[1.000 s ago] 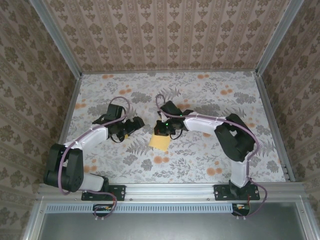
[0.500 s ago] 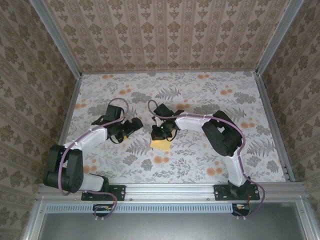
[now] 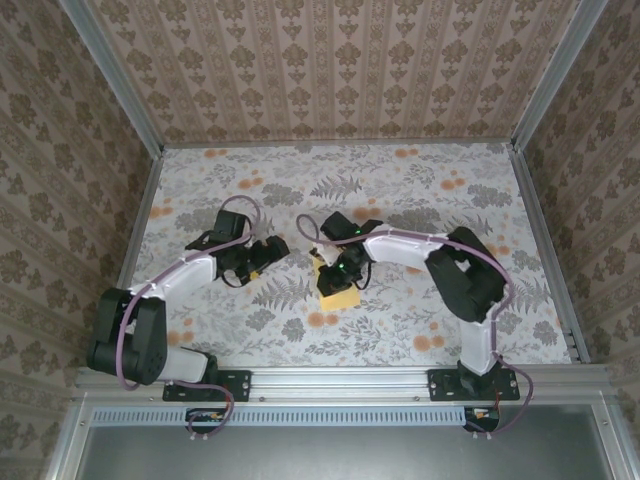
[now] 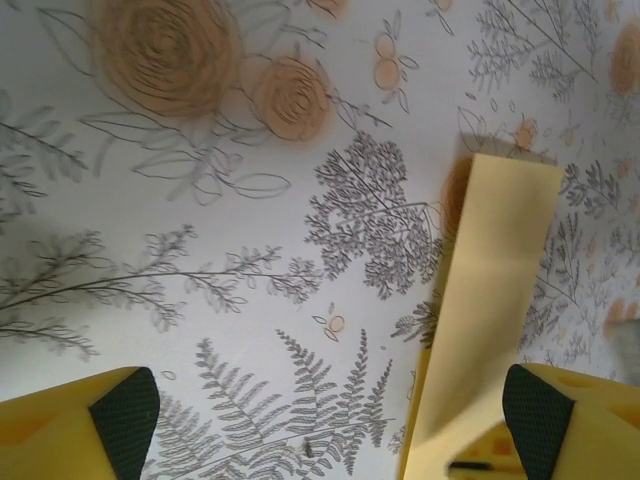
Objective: Fold a paper plane with a square sheet of paper (pick it up from the middle)
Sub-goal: Third fold the triangle at the center of the table.
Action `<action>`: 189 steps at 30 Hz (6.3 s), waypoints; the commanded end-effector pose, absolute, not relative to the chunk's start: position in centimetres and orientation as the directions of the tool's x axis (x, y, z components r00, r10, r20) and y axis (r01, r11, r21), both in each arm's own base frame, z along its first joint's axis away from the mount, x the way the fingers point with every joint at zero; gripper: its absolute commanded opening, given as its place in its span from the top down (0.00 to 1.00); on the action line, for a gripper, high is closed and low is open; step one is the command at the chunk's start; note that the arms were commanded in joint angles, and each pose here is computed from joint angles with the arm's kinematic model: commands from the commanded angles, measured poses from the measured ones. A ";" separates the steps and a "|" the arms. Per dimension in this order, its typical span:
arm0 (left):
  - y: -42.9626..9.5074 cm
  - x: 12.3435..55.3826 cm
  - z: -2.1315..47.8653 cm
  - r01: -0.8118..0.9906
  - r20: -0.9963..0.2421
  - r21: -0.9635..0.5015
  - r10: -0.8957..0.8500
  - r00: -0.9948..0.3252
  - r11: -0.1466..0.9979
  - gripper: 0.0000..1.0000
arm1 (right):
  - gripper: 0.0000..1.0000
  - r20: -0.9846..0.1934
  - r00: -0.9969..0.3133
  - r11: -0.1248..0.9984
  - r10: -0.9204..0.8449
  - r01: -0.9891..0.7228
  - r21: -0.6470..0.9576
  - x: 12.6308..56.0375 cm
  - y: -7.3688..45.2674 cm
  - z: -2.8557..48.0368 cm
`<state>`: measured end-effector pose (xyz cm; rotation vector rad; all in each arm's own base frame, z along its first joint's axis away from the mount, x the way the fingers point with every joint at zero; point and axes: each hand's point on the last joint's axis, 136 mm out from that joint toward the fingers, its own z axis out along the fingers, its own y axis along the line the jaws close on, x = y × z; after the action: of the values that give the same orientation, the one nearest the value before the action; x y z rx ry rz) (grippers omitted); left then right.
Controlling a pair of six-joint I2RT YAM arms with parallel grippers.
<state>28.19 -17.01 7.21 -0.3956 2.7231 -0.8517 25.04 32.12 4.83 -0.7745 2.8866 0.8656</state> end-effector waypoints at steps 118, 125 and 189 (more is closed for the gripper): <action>-26.3 26.0 -1.1 -0.043 -0.012 -0.454 -0.054 -0.998 0.890 0.93 | 0.97 0.072 -0.978 0.678 0.195 0.187 0.711 25.1 26.2 5.3; -26.8 26.5 -0.1 -0.023 -0.031 -0.476 -0.043 -0.999 0.879 0.93 | 0.97 0.055 -0.980 0.656 0.191 0.169 0.735 27.4 29.2 5.4; -27.2 28.6 0.7 0.009 -0.072 -0.486 -0.030 -0.997 0.874 0.92 | 0.96 0.042 -0.980 0.672 0.194 0.164 0.723 30.0 31.7 1.9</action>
<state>29.36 -27.89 2.06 -0.0148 2.9089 -0.8195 29.33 31.03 1.95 0.3183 2.8542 1.2082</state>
